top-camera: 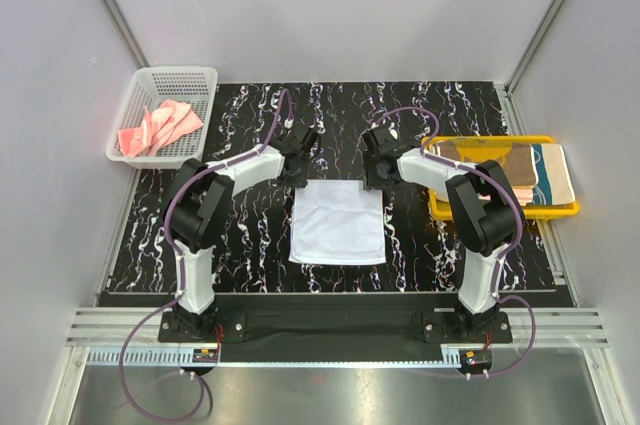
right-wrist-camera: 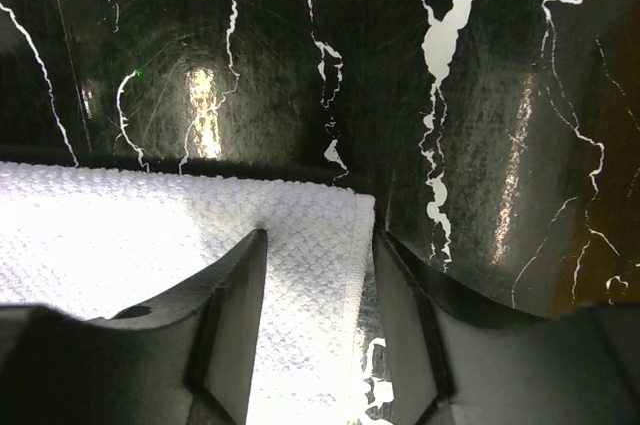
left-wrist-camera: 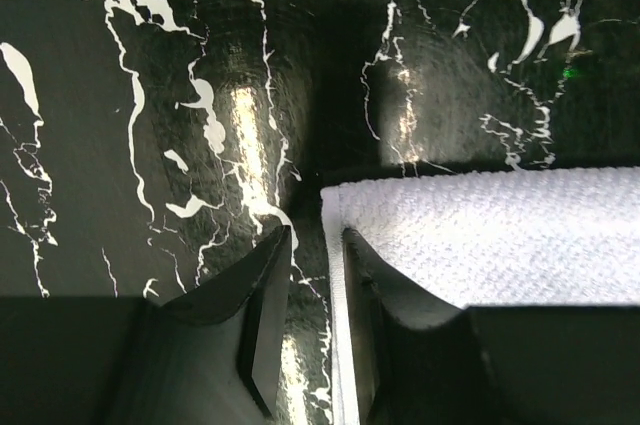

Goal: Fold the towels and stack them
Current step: Fold the towel

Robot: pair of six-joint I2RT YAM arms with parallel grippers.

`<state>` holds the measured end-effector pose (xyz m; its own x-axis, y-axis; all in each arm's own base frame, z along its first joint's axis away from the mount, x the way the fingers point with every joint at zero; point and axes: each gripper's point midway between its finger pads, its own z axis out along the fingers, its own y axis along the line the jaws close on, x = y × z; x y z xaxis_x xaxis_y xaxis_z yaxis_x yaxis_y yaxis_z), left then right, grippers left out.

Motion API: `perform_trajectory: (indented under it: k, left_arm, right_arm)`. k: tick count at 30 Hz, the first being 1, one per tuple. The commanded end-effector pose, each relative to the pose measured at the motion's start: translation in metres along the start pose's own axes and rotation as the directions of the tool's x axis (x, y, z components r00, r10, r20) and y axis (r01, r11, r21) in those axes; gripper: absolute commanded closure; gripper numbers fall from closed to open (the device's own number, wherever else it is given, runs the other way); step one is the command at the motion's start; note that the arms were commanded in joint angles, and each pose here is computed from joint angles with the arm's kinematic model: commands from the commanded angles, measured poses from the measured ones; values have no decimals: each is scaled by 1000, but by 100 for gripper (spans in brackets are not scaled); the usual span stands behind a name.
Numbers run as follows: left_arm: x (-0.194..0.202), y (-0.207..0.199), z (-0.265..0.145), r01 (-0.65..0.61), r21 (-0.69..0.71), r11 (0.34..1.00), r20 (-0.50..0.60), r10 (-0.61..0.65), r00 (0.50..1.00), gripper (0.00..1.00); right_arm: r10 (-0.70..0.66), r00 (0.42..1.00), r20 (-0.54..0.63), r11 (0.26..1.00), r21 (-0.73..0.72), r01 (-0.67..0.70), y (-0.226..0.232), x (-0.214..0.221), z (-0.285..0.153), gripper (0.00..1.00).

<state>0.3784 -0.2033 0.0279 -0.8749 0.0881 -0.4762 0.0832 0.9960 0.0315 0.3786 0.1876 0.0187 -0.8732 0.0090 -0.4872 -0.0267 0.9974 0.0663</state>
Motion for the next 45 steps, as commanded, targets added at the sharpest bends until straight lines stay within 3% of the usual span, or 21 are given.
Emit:
perform_trajectory:
  k: [1,13,31,34,35,39,45]
  left_arm:
    - [-20,0,0,-4,-5,1000,52,4,999,65]
    - [-36,-11,-8,50,111,993,82,-59,995,62]
    - [-10,-8,22,94,125,988,4,-96,995,62]
    - [-7,-12,24,103,143,984,-4,-104,995,65]
    - [-8,-13,25,105,146,984,-3,-106,994,67]
    - [-16,-16,23,115,164,980,12,-119,993,78]
    - [-53,-13,11,144,197,970,85,-164,983,93]
  right_arm:
    - [17,997,75,1000,8,-18,-1,-28,-13,46]
    - [39,995,93,999,-15,-38,-3,-34,-6,47]
    - [70,997,44,997,-28,-69,-9,-13,17,53]
    - [77,997,33,997,-33,-76,-8,-11,19,63]
    - [77,997,31,997,-36,-75,-7,-11,19,71]
    - [72,997,39,997,-41,-70,-5,-16,17,83]
    - [70,995,77,996,-53,-66,-2,-42,12,92]
